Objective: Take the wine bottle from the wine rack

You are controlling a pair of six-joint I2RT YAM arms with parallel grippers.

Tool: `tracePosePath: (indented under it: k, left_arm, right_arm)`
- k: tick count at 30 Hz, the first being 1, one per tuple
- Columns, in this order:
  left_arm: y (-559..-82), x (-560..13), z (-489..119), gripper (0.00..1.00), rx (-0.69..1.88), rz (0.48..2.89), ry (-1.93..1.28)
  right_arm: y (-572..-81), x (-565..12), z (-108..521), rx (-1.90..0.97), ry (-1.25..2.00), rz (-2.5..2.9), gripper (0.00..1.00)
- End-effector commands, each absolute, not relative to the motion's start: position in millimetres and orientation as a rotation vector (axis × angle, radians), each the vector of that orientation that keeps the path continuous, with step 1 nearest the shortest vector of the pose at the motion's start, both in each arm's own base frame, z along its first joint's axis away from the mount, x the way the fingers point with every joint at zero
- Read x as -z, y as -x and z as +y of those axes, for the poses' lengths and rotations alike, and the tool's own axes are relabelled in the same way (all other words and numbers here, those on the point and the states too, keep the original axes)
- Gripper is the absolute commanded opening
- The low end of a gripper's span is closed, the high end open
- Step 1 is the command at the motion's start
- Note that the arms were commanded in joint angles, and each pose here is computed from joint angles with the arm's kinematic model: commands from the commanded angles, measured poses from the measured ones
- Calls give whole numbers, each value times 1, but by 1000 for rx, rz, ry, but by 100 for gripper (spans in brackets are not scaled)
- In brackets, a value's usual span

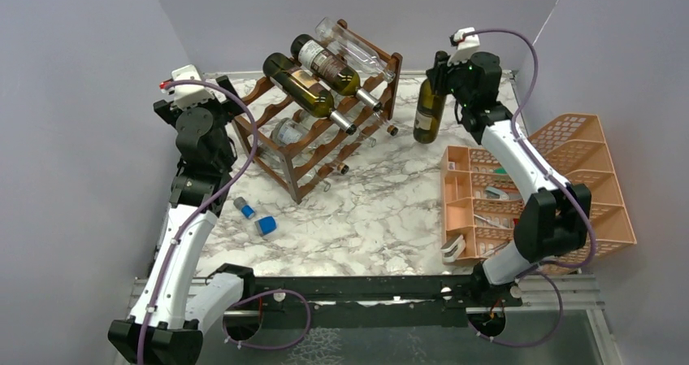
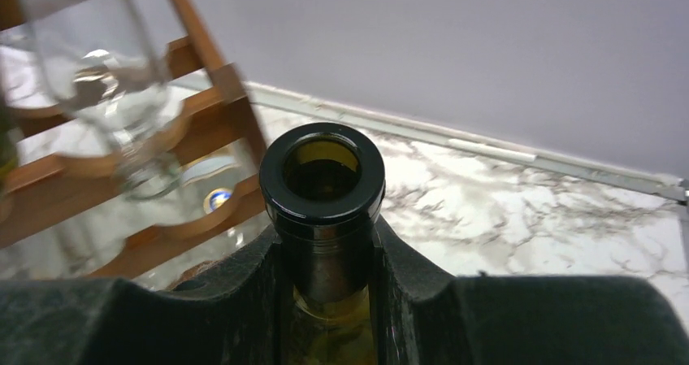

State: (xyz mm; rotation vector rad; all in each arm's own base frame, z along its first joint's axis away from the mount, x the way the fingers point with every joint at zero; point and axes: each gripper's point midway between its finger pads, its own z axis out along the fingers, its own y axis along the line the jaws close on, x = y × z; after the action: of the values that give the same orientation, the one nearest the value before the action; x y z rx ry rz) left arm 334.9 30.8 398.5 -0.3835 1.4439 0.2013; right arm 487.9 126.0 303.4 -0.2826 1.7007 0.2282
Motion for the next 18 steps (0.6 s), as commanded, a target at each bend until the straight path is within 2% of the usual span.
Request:
tracePosePath:
  k: [1,12,18]
  left_arm:
    - [-322,-412,49,99,-275,1357,428]
    - [-304,-406,65,99,-353,1334,482]
    - [-305,-403,58,99,-316,1339,474]
  right_arm:
    - [-523,-385,115,-213,263,1424,1]
    - [-612,-362,52,-124,95,1426,1]
    - [-633,-346,28,-52,49,1442,1]
